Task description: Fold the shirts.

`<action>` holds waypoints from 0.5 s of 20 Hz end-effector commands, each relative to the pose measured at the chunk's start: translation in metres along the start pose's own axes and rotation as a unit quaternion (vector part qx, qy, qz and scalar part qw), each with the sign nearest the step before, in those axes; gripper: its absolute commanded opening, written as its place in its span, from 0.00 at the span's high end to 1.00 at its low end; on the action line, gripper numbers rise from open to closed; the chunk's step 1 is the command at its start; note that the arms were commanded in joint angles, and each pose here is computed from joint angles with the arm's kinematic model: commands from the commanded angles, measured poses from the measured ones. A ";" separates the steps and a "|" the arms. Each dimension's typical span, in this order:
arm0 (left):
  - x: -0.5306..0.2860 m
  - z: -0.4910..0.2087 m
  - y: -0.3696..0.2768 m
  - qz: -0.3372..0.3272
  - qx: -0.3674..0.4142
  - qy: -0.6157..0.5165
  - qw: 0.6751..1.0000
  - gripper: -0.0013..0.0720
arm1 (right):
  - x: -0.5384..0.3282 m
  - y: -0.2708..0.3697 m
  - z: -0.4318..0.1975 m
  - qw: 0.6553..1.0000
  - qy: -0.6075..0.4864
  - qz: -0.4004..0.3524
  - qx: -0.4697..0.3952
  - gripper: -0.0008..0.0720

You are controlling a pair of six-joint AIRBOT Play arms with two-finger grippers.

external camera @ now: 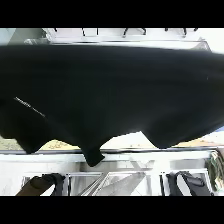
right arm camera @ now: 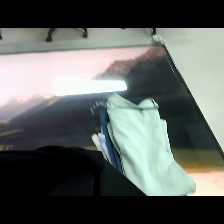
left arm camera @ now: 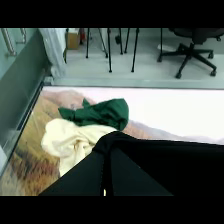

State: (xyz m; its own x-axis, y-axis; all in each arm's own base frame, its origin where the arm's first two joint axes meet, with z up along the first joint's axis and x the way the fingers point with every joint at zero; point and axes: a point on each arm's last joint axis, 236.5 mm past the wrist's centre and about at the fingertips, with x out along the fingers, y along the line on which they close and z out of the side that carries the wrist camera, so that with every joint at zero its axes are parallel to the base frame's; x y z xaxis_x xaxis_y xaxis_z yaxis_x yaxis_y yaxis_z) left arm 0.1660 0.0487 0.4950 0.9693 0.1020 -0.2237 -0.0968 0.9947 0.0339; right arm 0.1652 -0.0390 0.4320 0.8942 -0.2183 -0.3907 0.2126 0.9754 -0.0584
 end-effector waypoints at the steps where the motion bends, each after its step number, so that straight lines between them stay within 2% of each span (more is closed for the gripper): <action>1: 0.002 -0.048 0.023 0.054 -0.006 0.083 0.995 0.96 | 0.015 -0.015 -0.042 0.997 0.069 -0.035 0.020 0.96; 5: 0.059 -0.148 0.012 0.094 0.090 0.231 0.964 0.96 | 0.068 -0.012 -0.109 0.979 0.199 -0.028 0.023 0.96; 8: 0.135 -0.204 -0.013 0.098 0.185 0.307 0.928 0.96 | 0.142 -0.002 -0.146 0.966 0.256 -0.009 0.032 0.96; 10: 0.199 -0.231 -0.026 0.074 0.222 0.336 0.912 0.96 | 0.205 0.017 -0.168 0.960 0.274 0.029 0.051 0.96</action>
State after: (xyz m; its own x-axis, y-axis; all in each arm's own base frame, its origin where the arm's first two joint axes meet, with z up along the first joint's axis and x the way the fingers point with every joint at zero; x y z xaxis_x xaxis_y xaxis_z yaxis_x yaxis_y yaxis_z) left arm 0.2538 0.0291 0.2811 0.6557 0.2628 -0.7078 -0.0189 0.9429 0.3325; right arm 0.2331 -0.0658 0.2557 0.5980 -0.1729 -0.7826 0.2537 0.9671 -0.0198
